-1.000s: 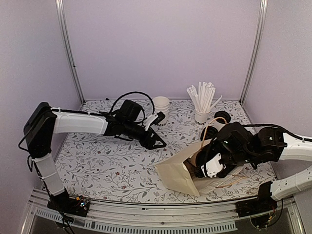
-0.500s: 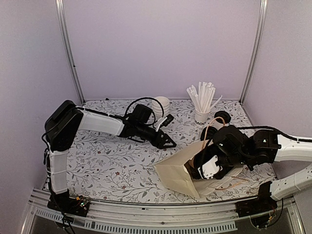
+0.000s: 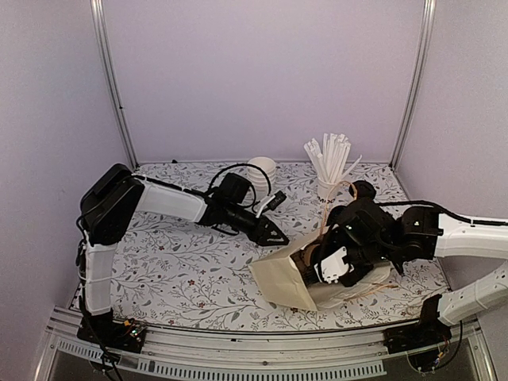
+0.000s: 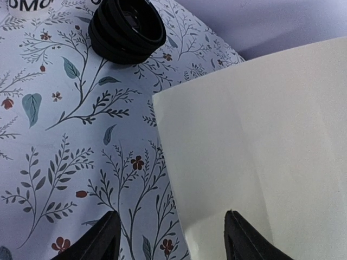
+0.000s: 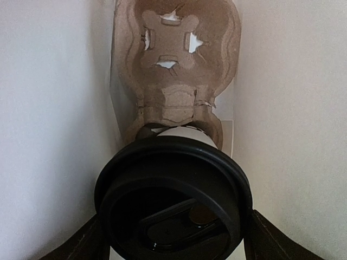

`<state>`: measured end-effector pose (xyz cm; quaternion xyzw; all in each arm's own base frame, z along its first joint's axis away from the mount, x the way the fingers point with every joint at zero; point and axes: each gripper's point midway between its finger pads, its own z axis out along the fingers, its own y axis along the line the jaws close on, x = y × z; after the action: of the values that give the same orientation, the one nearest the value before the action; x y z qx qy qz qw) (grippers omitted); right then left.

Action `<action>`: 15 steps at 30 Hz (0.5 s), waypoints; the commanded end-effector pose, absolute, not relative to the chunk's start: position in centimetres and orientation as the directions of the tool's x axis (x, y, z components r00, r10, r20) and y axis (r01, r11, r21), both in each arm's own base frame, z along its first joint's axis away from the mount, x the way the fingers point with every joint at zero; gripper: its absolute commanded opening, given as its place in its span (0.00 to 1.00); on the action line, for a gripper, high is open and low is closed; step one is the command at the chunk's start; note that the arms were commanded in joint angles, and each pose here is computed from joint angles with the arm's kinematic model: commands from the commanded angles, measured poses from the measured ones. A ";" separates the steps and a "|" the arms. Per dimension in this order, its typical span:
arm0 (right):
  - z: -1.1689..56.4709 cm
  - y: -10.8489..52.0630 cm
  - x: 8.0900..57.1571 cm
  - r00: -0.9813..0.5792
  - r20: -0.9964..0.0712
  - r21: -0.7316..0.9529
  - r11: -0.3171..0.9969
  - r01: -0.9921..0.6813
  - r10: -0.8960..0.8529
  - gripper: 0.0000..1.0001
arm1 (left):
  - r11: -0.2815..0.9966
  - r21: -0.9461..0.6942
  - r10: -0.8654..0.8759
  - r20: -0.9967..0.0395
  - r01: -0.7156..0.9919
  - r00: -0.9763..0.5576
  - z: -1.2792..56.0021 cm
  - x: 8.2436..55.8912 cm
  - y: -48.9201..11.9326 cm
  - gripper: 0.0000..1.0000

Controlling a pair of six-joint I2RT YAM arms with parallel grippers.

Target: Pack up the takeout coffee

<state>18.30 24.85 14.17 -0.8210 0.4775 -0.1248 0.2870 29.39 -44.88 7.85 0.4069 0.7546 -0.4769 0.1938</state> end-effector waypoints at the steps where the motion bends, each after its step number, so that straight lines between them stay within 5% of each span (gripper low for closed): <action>1: 13.8 25.3 18.4 0.481 -0.116 -0.545 -0.349 -0.762 -0.869 0.48 | 0.184 -0.572 0.423 -0.687 0.799 -0.590 8.1 29.6 -44.8 0.67; 15: 13.5 26.8 17.4 0.404 -0.169 -0.272 -0.351 -0.896 -0.899 0.47 | 0.255 -0.588 0.354 -0.682 0.768 -0.640 9.2 30.1 -39.8 0.66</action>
<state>19.70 27.08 14.45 -0.8152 0.5262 -0.0660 0.2327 29.37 -40.96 6.01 0.3684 0.7787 -0.4779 0.1719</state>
